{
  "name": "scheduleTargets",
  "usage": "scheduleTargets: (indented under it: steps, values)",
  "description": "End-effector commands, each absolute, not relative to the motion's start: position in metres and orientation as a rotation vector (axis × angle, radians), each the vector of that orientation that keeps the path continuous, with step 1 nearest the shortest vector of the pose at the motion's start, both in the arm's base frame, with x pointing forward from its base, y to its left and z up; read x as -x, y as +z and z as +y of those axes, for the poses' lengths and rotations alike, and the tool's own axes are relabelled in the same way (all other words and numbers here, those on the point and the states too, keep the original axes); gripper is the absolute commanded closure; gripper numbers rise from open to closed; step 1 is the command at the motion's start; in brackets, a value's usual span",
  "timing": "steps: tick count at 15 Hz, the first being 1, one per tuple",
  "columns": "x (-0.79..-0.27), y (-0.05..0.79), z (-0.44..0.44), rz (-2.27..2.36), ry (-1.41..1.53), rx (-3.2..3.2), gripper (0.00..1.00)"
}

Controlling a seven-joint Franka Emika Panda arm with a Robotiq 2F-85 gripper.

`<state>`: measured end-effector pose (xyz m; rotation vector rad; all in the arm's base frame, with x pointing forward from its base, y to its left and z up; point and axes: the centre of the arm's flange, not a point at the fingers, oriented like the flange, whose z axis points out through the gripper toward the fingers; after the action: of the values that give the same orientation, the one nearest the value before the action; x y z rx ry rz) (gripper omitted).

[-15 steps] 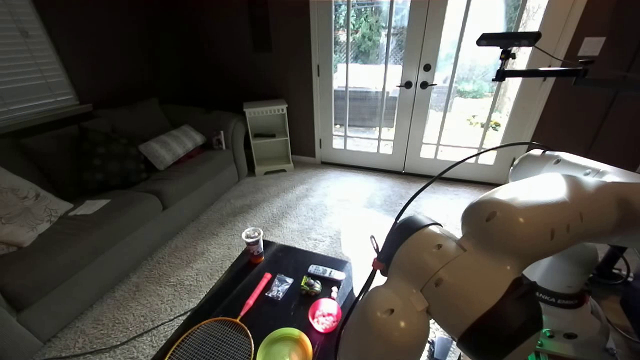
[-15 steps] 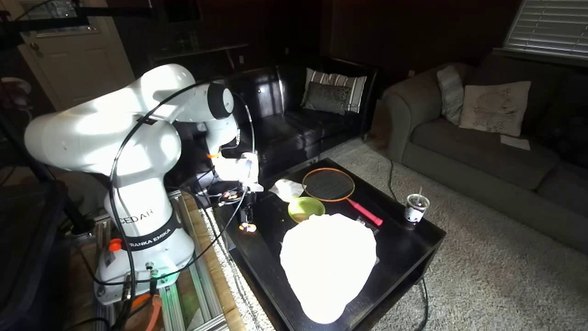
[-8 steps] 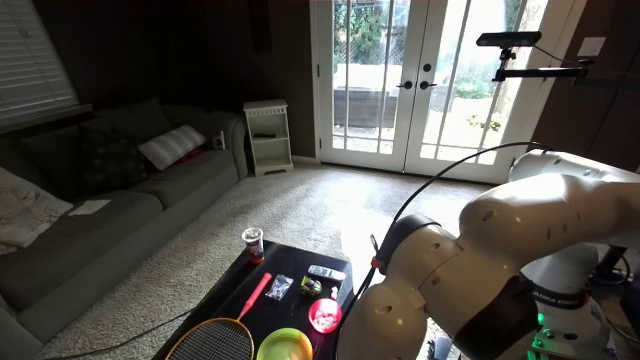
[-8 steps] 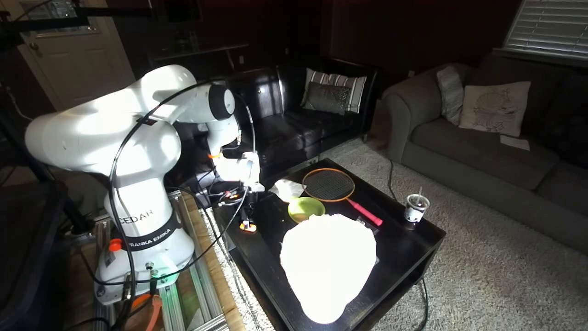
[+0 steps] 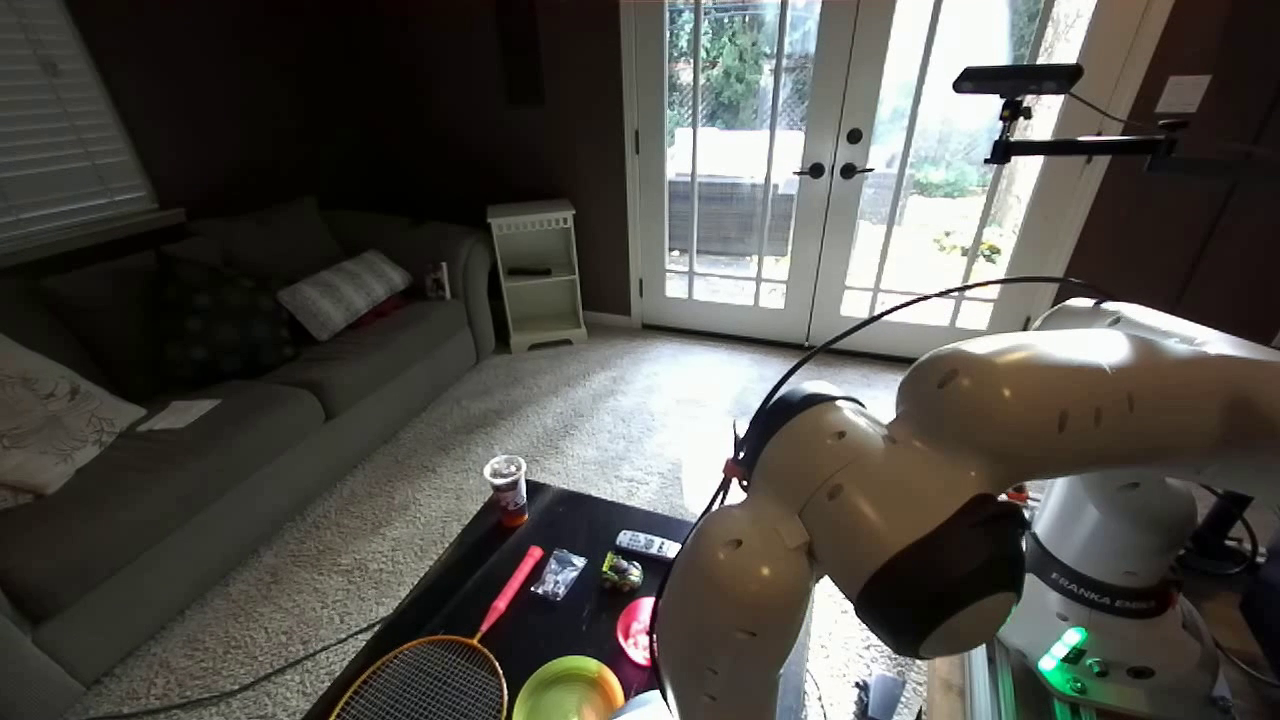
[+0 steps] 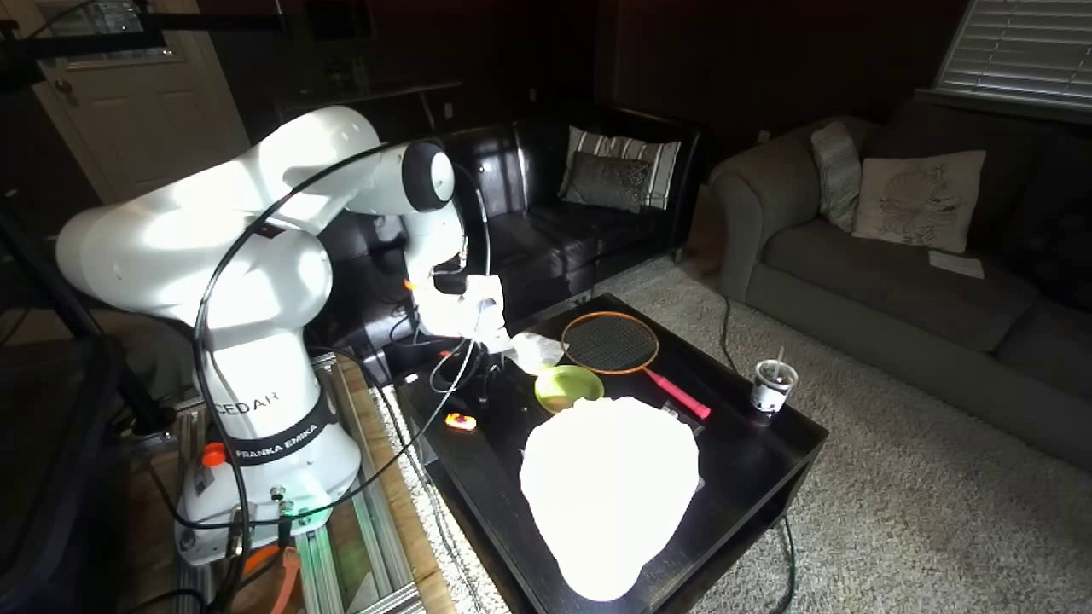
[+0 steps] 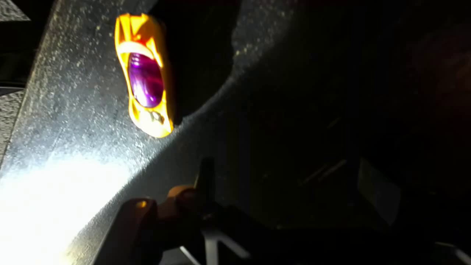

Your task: Flip the orange object over

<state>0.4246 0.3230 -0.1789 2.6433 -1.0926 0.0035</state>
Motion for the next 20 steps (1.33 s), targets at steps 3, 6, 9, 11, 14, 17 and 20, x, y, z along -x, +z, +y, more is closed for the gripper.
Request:
scheduleTargets:
  steps: [3, 6, 9, 11, 14, 17, 20]
  values:
    - [-0.418, -0.110, 0.267, -1.235, 0.013, -2.644, 0.00]
    - [-0.409, -0.086, 0.244, -1.274, -0.076, -2.589, 0.00]
    - [-0.397, -0.064, 0.225, -1.297, -0.194, -2.570, 0.00]
    - [-0.389, -0.049, 0.215, -1.300, -0.285, -2.595, 0.00]
    - [-0.379, -0.029, 0.202, -1.308, -0.403, -2.625, 0.00]
    - [-0.369, -0.010, 0.193, -1.320, -0.527, -2.677, 0.00]
    - [-0.361, 0.008, 0.191, -1.351, -0.595, -2.723, 0.00]
